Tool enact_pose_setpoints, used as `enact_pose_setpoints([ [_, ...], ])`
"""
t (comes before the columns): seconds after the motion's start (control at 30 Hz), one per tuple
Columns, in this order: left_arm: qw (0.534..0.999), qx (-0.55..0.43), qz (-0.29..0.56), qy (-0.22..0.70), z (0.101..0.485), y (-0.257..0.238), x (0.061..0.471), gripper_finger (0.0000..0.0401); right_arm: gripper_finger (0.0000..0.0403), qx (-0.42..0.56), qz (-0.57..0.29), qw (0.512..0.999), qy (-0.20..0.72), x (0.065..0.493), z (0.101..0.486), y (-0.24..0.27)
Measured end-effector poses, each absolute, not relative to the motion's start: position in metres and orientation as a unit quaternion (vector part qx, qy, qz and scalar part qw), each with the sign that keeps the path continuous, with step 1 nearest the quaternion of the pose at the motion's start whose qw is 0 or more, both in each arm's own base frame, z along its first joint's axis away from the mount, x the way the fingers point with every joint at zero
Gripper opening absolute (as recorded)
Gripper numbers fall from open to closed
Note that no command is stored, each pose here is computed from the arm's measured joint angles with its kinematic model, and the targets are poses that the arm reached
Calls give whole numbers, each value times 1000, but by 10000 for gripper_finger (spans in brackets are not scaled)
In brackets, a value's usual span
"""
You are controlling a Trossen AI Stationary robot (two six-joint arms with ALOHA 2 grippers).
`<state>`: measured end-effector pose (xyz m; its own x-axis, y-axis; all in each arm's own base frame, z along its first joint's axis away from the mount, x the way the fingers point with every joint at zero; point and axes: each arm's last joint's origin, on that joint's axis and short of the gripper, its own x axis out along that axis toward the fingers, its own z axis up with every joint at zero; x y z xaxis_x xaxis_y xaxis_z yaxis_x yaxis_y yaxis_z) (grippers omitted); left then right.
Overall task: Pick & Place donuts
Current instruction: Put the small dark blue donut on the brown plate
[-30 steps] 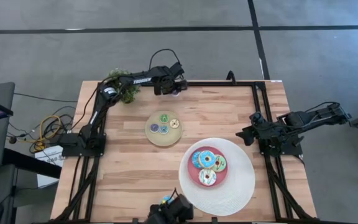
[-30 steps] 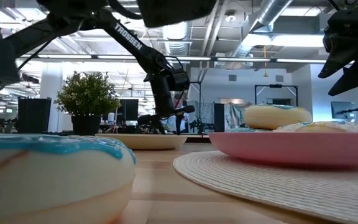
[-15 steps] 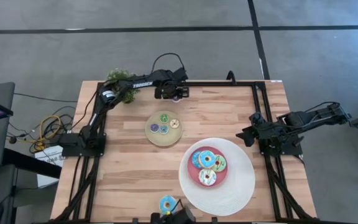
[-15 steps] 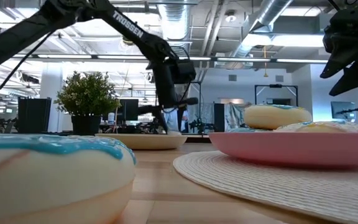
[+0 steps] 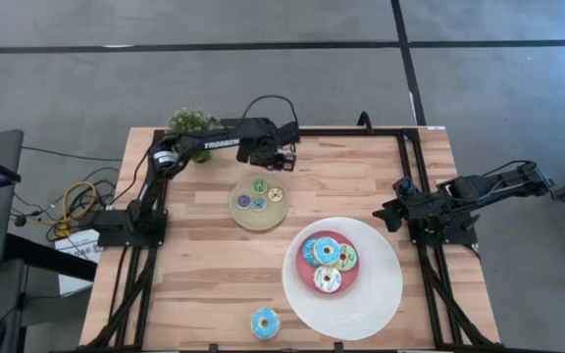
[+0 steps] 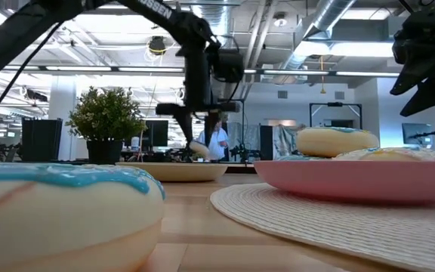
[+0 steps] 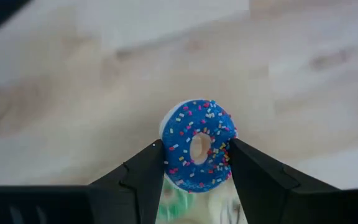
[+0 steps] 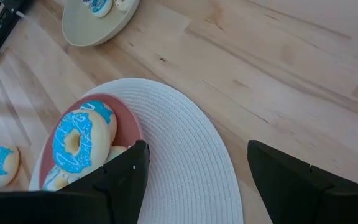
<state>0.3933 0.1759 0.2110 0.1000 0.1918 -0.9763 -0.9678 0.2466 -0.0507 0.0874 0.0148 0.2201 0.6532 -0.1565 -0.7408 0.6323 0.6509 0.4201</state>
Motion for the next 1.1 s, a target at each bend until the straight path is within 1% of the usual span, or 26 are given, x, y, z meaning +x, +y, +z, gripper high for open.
enact_pose_setpoints([
  [0.33,627,-371,446,520,219,104,405,169,260,339,-212,843,360,87,220,16],
  [0.5,616,-364,454,531,218,72,407,169,260,331,-205,846,365,87,220,16],
  [0.63,619,-360,464,521,218,53,410,169,260,325,-193,847,373,87,220,17],
  [0.77,623,-352,473,514,214,40,411,169,260,325,-190,847,375,87,220,17],
  [0.87,609,-354,482,520,202,34,408,169,260,320,-184,849,378,87,220,17],
  [1.03,600,-372,486,516,188,29,407,169,260,321,-179,848,382,87,220,18],
  [1.1,609,-380,477,506,185,29,409,169,260,320,-178,848,382,87,220,18],
])
